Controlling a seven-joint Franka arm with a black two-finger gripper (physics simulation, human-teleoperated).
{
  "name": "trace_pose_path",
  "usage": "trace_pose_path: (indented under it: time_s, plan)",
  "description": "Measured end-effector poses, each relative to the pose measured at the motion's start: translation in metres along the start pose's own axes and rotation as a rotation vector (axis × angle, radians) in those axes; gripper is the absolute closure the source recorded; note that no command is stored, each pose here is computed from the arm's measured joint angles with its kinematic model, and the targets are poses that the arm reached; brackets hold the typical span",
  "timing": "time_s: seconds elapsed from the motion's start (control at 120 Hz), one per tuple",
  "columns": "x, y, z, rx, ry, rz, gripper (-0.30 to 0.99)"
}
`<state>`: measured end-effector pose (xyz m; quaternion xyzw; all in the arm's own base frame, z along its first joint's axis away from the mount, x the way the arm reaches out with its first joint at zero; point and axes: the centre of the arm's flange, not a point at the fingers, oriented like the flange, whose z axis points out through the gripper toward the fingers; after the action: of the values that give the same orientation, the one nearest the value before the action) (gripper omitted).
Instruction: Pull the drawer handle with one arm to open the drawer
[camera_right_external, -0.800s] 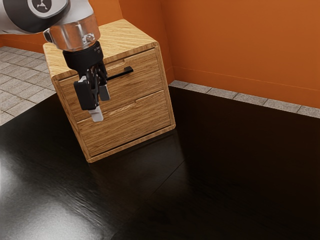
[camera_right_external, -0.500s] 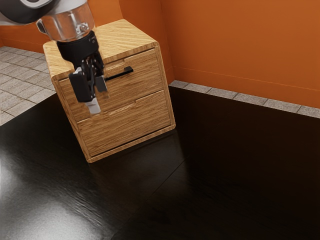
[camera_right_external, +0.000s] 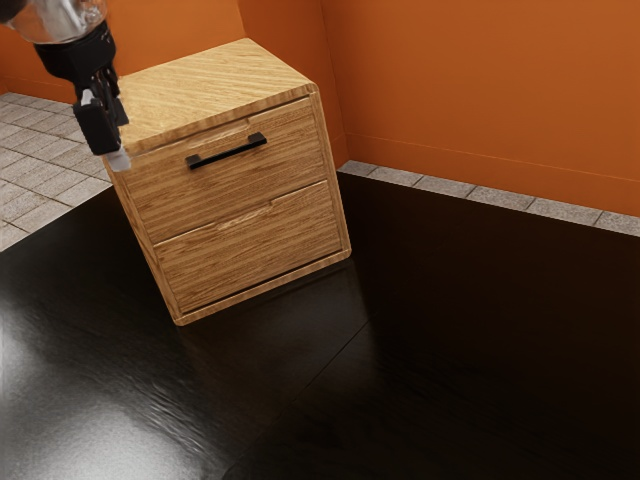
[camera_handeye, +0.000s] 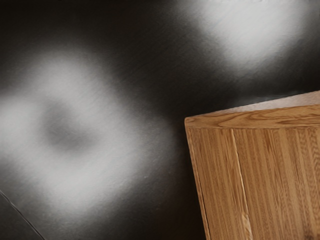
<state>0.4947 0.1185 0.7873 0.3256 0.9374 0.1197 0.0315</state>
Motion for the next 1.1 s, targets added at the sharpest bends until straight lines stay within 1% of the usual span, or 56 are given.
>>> trace_pose_path:
  time_s: [0.033,0.092,0.117,0.175,0.258,0.342,0.433,0.542,0.65,0.75,0.908,1.0,1.1]
  plan:
    - [0.001,0.006,0.007,-0.014,0.011,-0.025,0.03]
    - [-0.009,0.006,0.018,-0.074,0.062,-0.118,0.03]
    - [-0.019,0.004,0.023,-0.095,0.065,-0.141,0.03]
    - [-0.050,-0.006,0.033,-0.126,0.038,-0.134,0.03]
    - [-0.097,-0.023,0.045,-0.144,-0.024,-0.078,0.05]
    - [-0.122,-0.022,0.065,-0.150,-0.063,-0.064,0.06]
    - [-0.126,-0.004,0.088,-0.140,-0.088,-0.079,0.08]
    - [-0.130,0.005,0.101,-0.129,-0.127,-0.071,0.11]
    - [-0.127,0.012,0.105,-0.144,-0.126,-0.066,0.13]
    - [-0.124,0.021,0.113,-0.165,-0.101,-0.048,0.15]
    - [-0.113,0.033,0.114,-0.218,-0.058,-0.025,0.15]
    - [-0.107,0.038,0.115,-0.226,-0.049,-0.010,0.15]
    - [-0.102,0.044,0.119,-0.224,-0.044,0.009,0.21]
